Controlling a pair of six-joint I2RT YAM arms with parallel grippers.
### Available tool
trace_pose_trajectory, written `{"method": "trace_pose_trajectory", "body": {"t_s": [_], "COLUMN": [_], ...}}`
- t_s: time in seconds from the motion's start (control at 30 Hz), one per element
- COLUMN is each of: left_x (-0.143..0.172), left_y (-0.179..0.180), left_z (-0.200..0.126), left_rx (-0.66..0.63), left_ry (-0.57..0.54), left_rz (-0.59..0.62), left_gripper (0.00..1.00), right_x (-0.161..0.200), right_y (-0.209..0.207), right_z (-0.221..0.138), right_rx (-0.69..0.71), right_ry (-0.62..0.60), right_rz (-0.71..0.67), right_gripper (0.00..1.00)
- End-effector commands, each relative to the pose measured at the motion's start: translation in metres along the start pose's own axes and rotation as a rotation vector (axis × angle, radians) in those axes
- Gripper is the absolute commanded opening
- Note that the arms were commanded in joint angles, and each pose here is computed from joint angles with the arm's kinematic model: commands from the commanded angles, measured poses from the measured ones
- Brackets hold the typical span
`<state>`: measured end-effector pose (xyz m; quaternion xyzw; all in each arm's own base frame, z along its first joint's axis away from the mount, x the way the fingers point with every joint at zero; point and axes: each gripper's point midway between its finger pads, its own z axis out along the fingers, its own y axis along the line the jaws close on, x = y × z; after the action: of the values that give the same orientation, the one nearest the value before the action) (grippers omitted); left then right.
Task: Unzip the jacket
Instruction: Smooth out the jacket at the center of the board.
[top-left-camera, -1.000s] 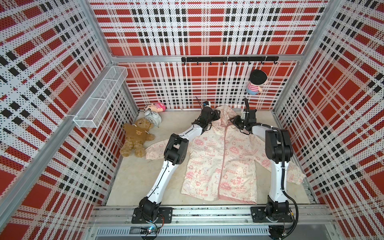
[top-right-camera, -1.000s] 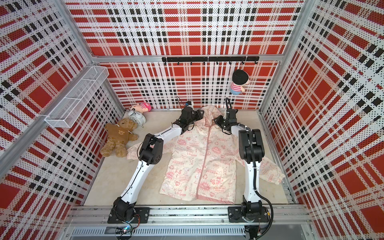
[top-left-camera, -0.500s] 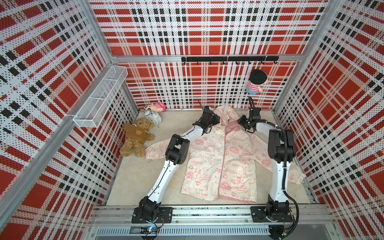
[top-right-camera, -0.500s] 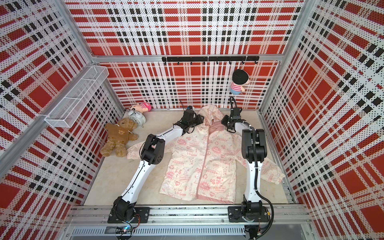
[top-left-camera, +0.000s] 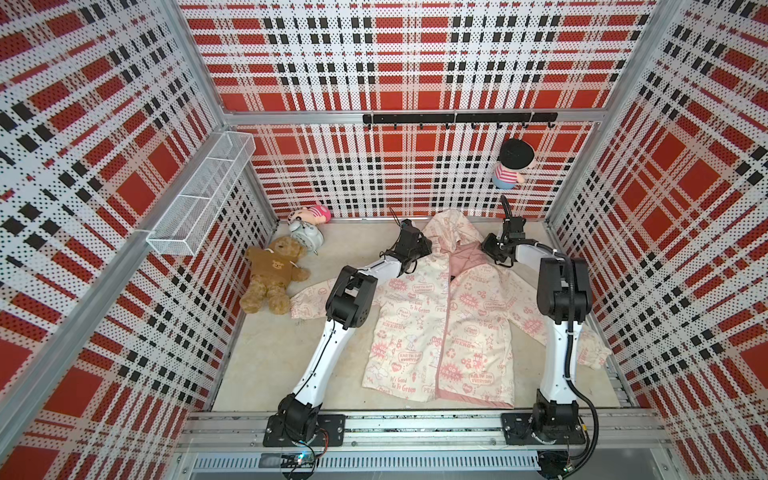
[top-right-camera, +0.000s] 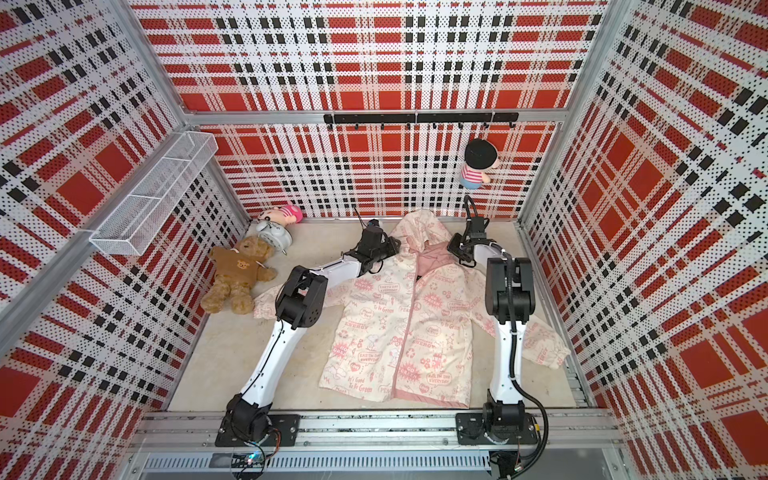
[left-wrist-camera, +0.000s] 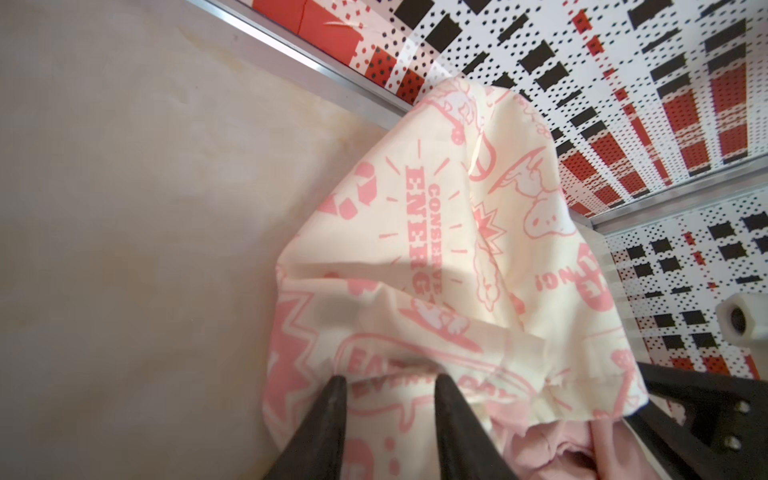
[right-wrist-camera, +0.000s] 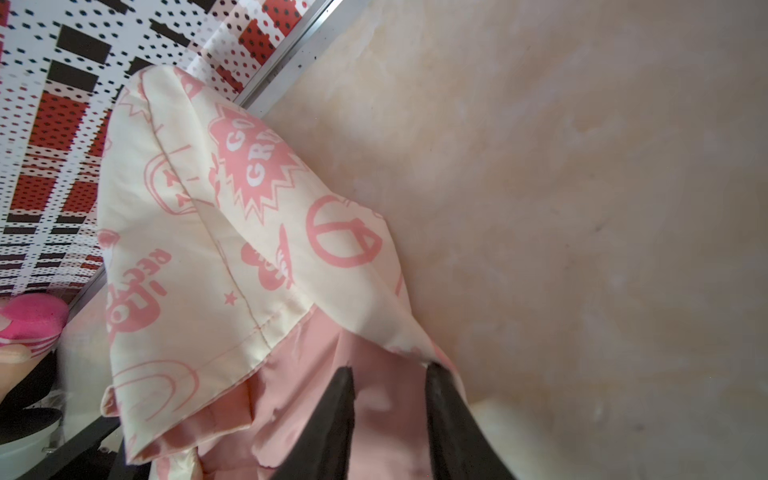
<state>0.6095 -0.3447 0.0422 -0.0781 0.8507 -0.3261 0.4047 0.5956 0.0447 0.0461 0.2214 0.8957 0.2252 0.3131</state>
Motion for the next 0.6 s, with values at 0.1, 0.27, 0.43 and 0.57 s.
{"method": "trace_pose_trajectory", "body": {"t_s": [0.1,0.27,0.43,0.57], "left_x": [-0.066,-0.088,-0.090,-0.079], "left_y": [-0.030,-0.056,-0.086,-0.097], "left_z": [-0.052,-0.080,-0.082,-0.063], "left_rx": [0.084,0.154,0.265,0.202], "left_ry": [-0.209,-0.288,-0.271,-0.219], "left_rz": [0.019,0.063,0.097,0.182], "left_gripper": [0.28,0.23,0.43,0.54], "right_x": [0.001,0.001,-0.002,-0.001], "right_y": [0.024,0.057,0.075,0.082], "right_z": [-0.004,-0.029,-0.056,-0.082], "right_rx": [-0.133,-0.302,-0.369,-0.368], "right_ry": [0.022,0.014,-0.010,-0.037], "right_rz": [-0.058,-0.072,-0.096,-0.120], "right_gripper": [0.36,0.38,0.41,0.44]}}
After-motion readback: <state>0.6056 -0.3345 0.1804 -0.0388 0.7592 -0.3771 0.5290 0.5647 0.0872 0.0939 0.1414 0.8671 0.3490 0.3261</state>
